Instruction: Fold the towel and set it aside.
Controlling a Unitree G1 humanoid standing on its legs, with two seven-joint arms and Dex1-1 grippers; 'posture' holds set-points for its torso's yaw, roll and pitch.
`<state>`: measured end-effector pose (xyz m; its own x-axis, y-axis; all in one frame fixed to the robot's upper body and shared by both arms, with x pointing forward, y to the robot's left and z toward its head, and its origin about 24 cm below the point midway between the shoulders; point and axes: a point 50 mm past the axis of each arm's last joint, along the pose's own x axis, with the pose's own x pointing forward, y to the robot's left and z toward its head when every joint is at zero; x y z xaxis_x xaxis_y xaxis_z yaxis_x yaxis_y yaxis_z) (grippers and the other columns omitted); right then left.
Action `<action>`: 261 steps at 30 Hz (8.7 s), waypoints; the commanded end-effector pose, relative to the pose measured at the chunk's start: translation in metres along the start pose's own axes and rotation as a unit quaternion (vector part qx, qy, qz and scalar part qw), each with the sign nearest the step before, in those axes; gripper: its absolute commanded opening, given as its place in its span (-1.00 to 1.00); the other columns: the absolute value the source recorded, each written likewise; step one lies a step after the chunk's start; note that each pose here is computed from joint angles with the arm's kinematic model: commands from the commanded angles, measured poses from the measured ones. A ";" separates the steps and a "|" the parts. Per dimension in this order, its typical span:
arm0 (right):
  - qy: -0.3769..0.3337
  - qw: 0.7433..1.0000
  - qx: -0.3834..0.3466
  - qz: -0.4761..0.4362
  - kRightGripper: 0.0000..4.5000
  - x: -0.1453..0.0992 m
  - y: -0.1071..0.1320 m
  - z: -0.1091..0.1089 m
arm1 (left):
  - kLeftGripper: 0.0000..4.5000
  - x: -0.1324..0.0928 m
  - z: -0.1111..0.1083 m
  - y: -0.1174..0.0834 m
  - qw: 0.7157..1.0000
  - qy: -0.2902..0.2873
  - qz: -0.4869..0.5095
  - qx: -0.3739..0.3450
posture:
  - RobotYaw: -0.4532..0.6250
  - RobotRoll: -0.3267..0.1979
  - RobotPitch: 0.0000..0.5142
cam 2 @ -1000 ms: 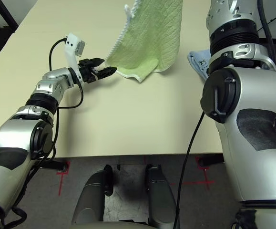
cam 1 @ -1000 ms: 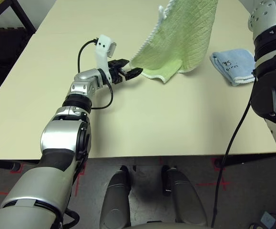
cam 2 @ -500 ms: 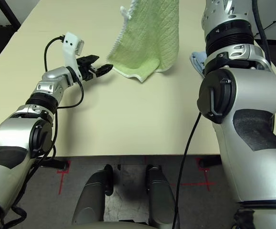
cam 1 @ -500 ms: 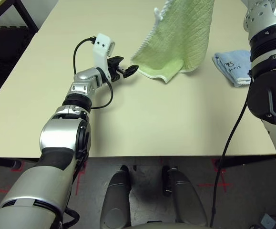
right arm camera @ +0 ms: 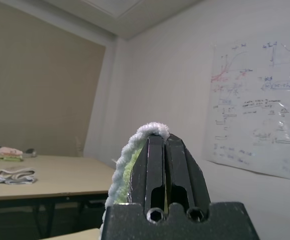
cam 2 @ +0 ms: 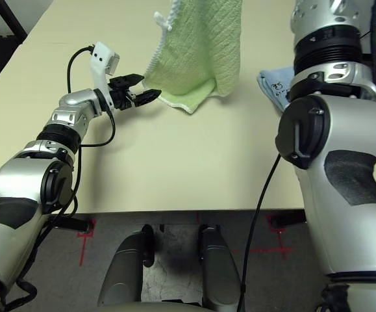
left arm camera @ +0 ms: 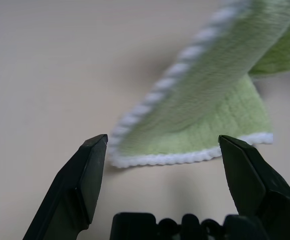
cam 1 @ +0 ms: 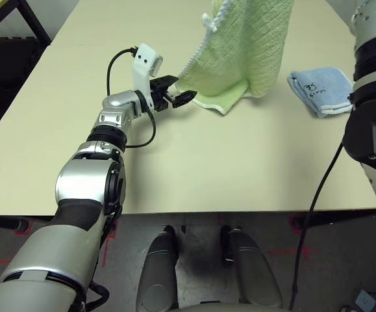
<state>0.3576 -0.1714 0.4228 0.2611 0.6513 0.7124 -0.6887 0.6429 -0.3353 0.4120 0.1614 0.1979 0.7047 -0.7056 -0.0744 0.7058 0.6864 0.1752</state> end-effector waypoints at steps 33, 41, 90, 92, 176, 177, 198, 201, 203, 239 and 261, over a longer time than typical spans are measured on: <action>-0.006 0.999 0.022 0.040 -0.99 -0.005 0.001 0.011 | 1.00 0.007 -0.010 -0.005 0.998 0.045 0.015 0.027 | -0.29 0.25 -0.29; -0.006 0.999 0.026 0.046 -0.99 -0.001 0.003 0.010 | 1.00 0.026 0.007 -0.027 0.997 -0.019 -0.070 -0.002 | -0.30 0.25 -0.29; 0.456 0.886 0.023 -0.087 -1.00 -0.149 -0.029 -0.074 | -0.98 -0.098 0.060 0.048 0.968 0.215 -0.104 0.079 | -0.12 0.25 -0.17; 0.499 0.863 0.057 -0.052 -1.00 -0.160 -0.025 -0.074 | -0.98 -0.108 0.062 0.050 0.960 0.241 -0.116 0.086 | -0.12 0.25 -0.17; 0.685 0.684 0.066 0.243 -1.00 -0.242 0.018 -0.075 | -0.98 -0.157 0.026 0.033 0.851 0.423 -0.238 0.200 | -0.17 0.25 -0.03; 0.685 0.684 0.062 0.242 -1.00 -0.242 0.017 -0.075 | -0.98 -0.159 0.025 0.029 0.849 0.426 -0.247 0.193 | -0.17 0.25 -0.03; 0.710 0.644 0.069 0.276 -1.00 -0.243 0.020 -0.062 | -0.98 -0.168 0.010 0.019 0.825 0.464 -0.286 0.150 | -0.18 0.25 -0.09; 0.715 0.637 0.074 0.278 -1.00 -0.244 0.023 -0.058 | -0.98 -0.169 0.008 0.022 0.819 0.472 -0.286 0.160 | -0.18 0.25 -0.09; 0.720 0.632 0.065 0.279 -1.00 -0.245 0.022 -0.058 | -0.98 -0.169 0.009 0.022 0.819 0.471 -0.286 0.161 | -0.18 0.25 -0.09; 0.683 0.697 -0.196 0.100 -1.00 -0.200 -0.014 -0.106 | -0.98 -0.108 0.041 0.068 0.876 0.378 -0.023 0.299 | -0.15 0.25 -0.06; 0.658 0.705 -0.256 0.060 -1.00 -0.184 -0.015 -0.115 | -0.98 -0.099 0.037 0.068 0.868 0.372 0.004 0.328 | -0.16 0.25 -0.08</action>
<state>0.3997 -0.2400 0.2272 0.8305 0.3668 -0.4191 -0.5405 0.3490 -0.7655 0.3908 0.2559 0.2594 0.7272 -0.2834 -0.6253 0.6849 0.2373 0.6889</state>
